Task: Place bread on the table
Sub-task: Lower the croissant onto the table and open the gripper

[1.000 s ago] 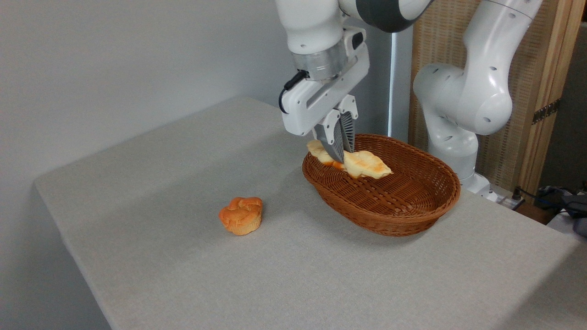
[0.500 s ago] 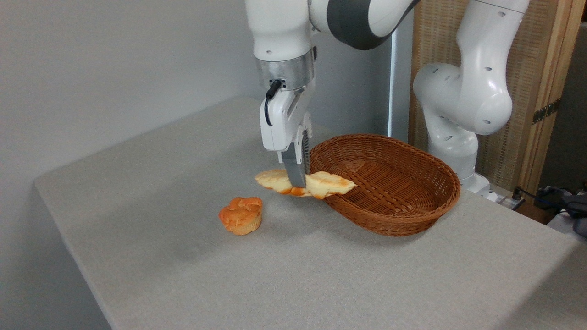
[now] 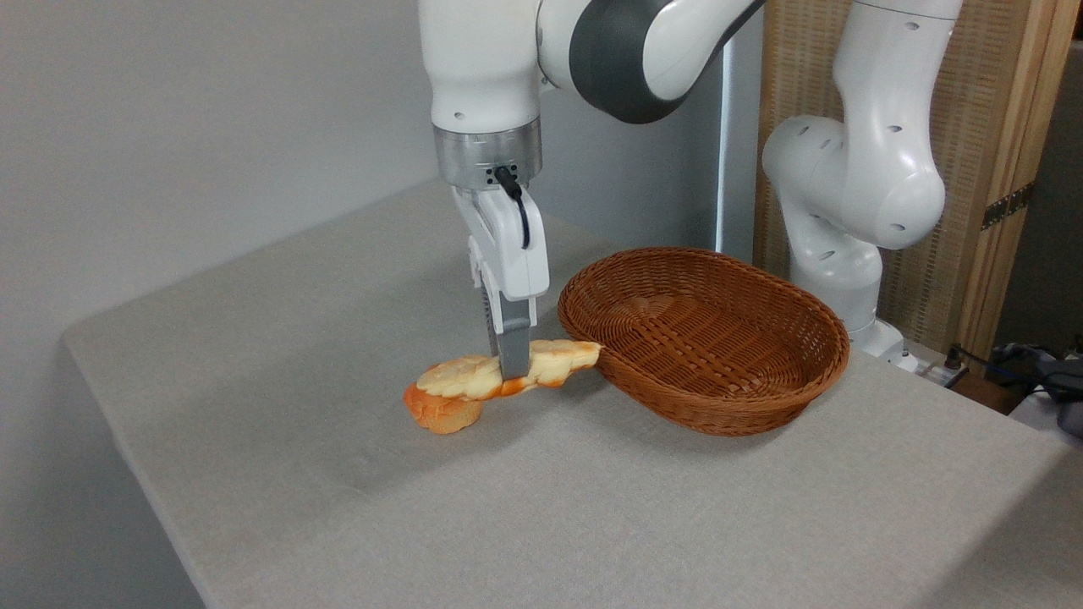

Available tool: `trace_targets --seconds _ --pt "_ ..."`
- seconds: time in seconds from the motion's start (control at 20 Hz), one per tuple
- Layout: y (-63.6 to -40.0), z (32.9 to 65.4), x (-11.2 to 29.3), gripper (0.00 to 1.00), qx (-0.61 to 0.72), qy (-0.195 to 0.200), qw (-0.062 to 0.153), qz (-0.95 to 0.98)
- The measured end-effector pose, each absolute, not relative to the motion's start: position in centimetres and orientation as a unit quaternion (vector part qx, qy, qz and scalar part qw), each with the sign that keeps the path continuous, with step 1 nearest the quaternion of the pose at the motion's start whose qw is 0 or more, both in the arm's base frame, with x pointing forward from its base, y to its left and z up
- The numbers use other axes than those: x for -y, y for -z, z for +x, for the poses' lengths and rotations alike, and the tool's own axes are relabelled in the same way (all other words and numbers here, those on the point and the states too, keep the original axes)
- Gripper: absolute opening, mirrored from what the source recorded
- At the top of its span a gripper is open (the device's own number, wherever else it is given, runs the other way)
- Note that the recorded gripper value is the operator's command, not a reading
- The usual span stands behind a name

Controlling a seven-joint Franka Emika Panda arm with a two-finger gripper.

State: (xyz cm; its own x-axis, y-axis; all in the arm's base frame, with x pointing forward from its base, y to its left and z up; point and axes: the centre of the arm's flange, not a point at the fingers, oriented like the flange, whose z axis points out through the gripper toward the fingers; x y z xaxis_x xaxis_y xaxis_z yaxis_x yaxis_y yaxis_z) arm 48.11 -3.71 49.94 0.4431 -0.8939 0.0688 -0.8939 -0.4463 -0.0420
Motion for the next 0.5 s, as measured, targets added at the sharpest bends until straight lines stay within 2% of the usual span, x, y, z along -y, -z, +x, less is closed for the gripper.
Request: trace_targets --seconds 0.05,0.1,0.15,0.2,0.25,0.5 --pt "-49.8 48.4 3.8 0.4 0.503 -0.044 -0.001 0.863" --pt "-49.7 48.7 3.8 0.53 0.478 -0.051 -0.003 0.877" --pt "-49.6 49.0 3.8 0.71 0.457 -0.057 -0.005 0.888" --pt "-49.4 49.2 3.9 0.97 0.438 -0.06 -0.006 0.897" --pt "-49.2 49.4 4.0 1.0 0.423 -0.061 -0.006 0.904" --pt "-48.8 49.7 4.2 1.0 0.402 -0.059 -0.005 0.914"
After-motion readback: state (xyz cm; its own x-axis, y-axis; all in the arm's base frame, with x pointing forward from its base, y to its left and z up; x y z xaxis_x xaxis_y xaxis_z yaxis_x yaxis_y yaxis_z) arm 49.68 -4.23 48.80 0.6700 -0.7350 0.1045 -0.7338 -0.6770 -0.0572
